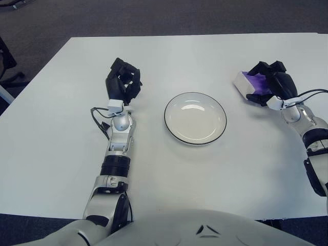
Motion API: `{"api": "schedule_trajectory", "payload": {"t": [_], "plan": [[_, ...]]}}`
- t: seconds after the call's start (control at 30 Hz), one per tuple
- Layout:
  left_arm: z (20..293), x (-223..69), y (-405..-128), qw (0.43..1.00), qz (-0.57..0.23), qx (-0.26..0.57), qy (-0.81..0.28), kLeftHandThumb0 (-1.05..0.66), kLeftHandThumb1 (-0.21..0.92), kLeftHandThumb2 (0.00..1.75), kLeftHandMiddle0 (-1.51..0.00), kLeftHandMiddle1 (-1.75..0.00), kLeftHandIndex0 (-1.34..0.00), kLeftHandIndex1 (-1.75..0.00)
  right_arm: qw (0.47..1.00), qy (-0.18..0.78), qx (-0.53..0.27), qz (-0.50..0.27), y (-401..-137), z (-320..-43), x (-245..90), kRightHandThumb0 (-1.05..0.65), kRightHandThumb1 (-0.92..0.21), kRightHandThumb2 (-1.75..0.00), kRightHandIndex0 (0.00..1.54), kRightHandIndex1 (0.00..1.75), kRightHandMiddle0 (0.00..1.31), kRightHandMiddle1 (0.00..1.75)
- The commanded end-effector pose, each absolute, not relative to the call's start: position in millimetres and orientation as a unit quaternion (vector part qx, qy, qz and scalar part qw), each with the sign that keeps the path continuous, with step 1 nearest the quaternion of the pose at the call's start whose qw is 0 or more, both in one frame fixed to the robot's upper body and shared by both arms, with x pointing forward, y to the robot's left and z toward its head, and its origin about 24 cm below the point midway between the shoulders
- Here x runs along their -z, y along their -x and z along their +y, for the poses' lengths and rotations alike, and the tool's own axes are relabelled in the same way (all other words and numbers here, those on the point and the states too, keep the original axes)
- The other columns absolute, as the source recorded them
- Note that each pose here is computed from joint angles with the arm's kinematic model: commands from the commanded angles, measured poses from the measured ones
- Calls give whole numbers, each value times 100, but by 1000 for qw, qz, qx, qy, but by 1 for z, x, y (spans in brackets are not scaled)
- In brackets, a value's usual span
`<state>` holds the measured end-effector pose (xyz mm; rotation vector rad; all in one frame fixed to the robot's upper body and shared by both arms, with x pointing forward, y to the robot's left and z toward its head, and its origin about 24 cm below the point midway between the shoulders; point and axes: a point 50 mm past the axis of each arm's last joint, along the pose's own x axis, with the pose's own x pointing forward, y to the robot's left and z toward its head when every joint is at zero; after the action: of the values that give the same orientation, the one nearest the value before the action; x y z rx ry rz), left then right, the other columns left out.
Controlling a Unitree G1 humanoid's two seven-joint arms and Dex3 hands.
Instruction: Put the tissue paper into the plate.
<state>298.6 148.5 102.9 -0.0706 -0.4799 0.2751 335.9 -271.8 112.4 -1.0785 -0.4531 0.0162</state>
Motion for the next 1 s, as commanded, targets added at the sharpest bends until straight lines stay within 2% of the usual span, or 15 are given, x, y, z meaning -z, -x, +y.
{"api": "schedule_trajectory", "payload": {"t": [0.0, 0.17, 0.63, 0.7, 0.77, 0.97], "plan": [[157, -4, -248, 983, -47, -178, 22, -25, 92, 34, -93, -175, -76, -175, 865, 439, -10, -245, -332, -264, -117, 0, -38, -120, 51, 175, 48, 161], [157, -4, -248, 983, -47, -178, 22, -25, 92, 34, -93, -175, -76, -175, 880, 374, -25, -290, -334, -252, -136, 0, -39, -119, 50, 175, 49, 160], [157, -3, -248, 983, -48, -174, 20, -25, 92, 34, -93, -175, -76, -175, 881, 323, -65, -341, -328, -226, -172, 0, -37, -120, 51, 175, 51, 158], [157, -3, -248, 984, -48, -173, 20, -25, 92, 34, -93, -175, -76, -175, 877, 319, -76, -350, -326, -222, -176, -23, -48, -108, 62, 175, 46, 168], [157, -3, -249, 984, -48, -173, 19, -25, 92, 34, -93, -175, -76, -175, 874, 315, -88, -359, -325, -220, -179, -31, -52, -104, 67, 175, 44, 171], [158, -3, -249, 984, -48, -171, 19, -25, 92, 34, -93, -175, -76, -175, 864, 296, -124, -387, -321, -207, -188, -39, -56, -100, 71, 175, 42, 174]]}}
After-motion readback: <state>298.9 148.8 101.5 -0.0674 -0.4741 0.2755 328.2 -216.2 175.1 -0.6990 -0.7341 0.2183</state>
